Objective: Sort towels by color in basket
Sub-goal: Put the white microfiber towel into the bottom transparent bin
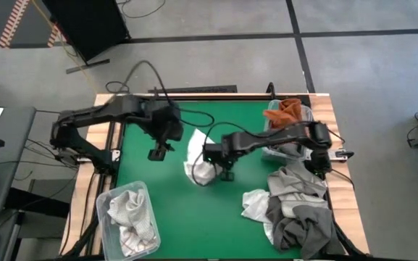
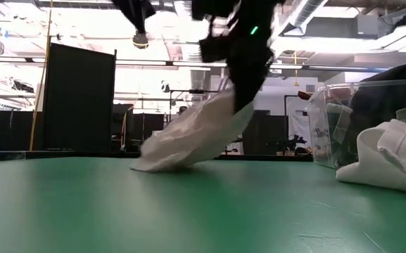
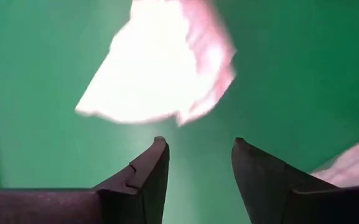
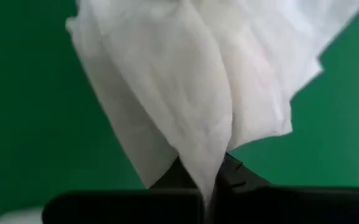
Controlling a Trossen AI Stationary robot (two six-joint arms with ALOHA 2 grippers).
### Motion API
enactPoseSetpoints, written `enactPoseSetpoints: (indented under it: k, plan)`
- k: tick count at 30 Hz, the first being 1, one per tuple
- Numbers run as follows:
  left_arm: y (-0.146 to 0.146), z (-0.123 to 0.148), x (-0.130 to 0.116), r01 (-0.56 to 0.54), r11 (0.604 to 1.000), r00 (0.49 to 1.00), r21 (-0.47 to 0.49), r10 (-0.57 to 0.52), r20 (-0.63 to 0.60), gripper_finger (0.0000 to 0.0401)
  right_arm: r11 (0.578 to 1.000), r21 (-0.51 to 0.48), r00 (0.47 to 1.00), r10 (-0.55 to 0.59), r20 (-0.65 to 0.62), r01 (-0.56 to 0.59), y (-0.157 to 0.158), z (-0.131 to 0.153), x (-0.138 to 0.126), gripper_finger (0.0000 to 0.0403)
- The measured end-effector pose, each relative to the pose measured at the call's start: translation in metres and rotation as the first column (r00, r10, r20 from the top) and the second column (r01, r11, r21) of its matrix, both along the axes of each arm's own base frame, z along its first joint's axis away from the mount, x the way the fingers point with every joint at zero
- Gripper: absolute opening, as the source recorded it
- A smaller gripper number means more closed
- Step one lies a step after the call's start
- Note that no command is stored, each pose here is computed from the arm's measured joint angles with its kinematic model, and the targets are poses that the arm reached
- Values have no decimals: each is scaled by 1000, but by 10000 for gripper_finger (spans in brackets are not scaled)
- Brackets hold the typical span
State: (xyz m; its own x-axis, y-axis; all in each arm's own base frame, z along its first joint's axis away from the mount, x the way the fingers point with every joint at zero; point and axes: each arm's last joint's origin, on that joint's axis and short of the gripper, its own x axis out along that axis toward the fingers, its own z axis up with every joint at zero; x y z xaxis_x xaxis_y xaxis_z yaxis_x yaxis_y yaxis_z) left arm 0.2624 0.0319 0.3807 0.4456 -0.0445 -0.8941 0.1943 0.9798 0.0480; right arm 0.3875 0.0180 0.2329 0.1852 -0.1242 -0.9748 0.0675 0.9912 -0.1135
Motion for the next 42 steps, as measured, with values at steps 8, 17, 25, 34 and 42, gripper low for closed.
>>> enactPoseSetpoints:
  k: [8,17,25,34,42]
  plan:
    - [1,-60,7,34,999,993,9,-33,-109,167,999,31,999,-21,32,20,36,48,-38,25]
    - [0,-62,14,41,999,999,12,-41,-20,167,997,74,984,-12,179,-1,20,27,-1,27]
    - [-12,-56,11,83,997,996,-8,-83,13,167,997,78,995,16,99,-24,5,-53,39,50]
    - [-15,-55,13,109,994,994,-24,-108,29,167,995,83,997,42,65,-47,13,-71,42,162]
    - [-15,-53,19,140,990,984,-32,-135,112,167,992,98,973,50,223,-74,28,-1,23,307]
